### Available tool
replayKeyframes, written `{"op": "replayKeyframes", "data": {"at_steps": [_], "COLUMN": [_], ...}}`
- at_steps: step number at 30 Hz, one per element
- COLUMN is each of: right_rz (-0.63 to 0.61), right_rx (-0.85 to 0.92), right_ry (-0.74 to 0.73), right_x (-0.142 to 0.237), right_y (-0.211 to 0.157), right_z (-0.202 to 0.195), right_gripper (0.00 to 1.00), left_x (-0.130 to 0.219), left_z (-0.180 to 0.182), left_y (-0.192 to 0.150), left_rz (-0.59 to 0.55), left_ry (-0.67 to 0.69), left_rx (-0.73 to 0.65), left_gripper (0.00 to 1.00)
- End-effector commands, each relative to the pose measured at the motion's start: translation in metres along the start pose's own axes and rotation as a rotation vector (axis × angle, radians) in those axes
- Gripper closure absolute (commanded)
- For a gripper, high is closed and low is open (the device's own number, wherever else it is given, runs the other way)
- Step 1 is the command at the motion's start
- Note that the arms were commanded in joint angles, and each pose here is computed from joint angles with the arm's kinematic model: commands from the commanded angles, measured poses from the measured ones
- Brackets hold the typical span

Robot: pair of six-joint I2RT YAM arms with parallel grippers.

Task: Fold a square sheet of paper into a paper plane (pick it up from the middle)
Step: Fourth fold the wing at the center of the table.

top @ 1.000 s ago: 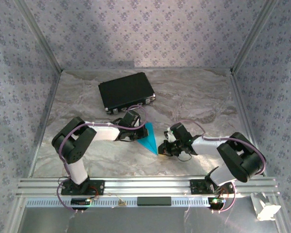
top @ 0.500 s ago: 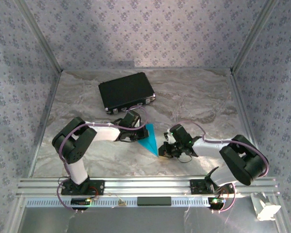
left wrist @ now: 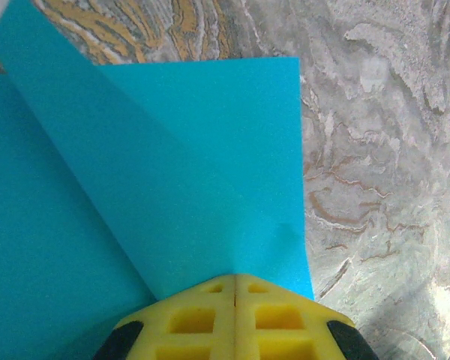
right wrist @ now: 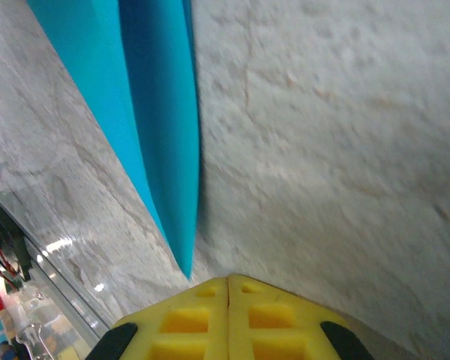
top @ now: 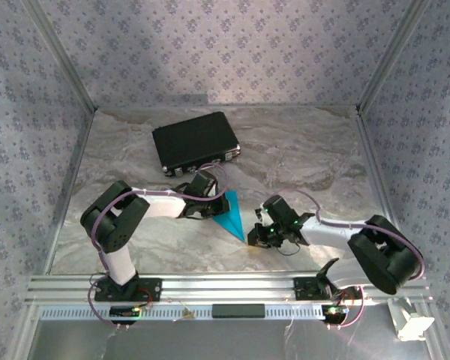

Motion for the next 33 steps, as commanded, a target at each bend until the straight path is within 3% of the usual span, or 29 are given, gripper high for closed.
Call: {"op": "replayKeyframes", "data": {"at_steps": [1, 7, 16, 23, 33], "right_rz": [-0.037, -0.084, -0.042, -0.02, 0.029], "right_rx": [-0.025, 0.018, 0.068, 0.071, -0.004], "right_ry": [-0.025, 0.107, 0.072, 0.046, -0.086], "right_x": [0.017, 0.023, -0.01, -0.024, -0.041], "right_y": [0.006, 0.04, 0.063, 0.067, 0.041], "right_z": [0.005, 0.045, 0.071, 0.071, 0.014], "right_gripper": [0.95, 0.99, 1.0, 1.0, 1.0], "left_x": [-0.006, -0.007, -0.009, -0.01, -0.01], "left_z": [0.028, 0.028, 0.028, 0.029, 0.031], "left_y": [-0.017, -0.019, -0.02, -0.02, -0.021], "left_rz": [0.047, 0.051, 0.061, 0.063, 0.07], "left_ry": [0.098, 0.099, 0.102, 0.104, 0.113], "left_rx": [0.029, 0.026, 0.023, 0.025, 0.019], "left_gripper": [1.0, 1.0, 1.0, 1.0, 1.0]}}
Point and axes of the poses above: each hand's point on the last joint's axis, 136 mm out from that joint toward the fingers, its own x axis back along the fingers, its own z axis along the line the jaws close on, y = z × x, the point moved 3 cm from there along x, back along the fingers, and after that the axes turned 7 degrees about -x, right-handed, at the moved point
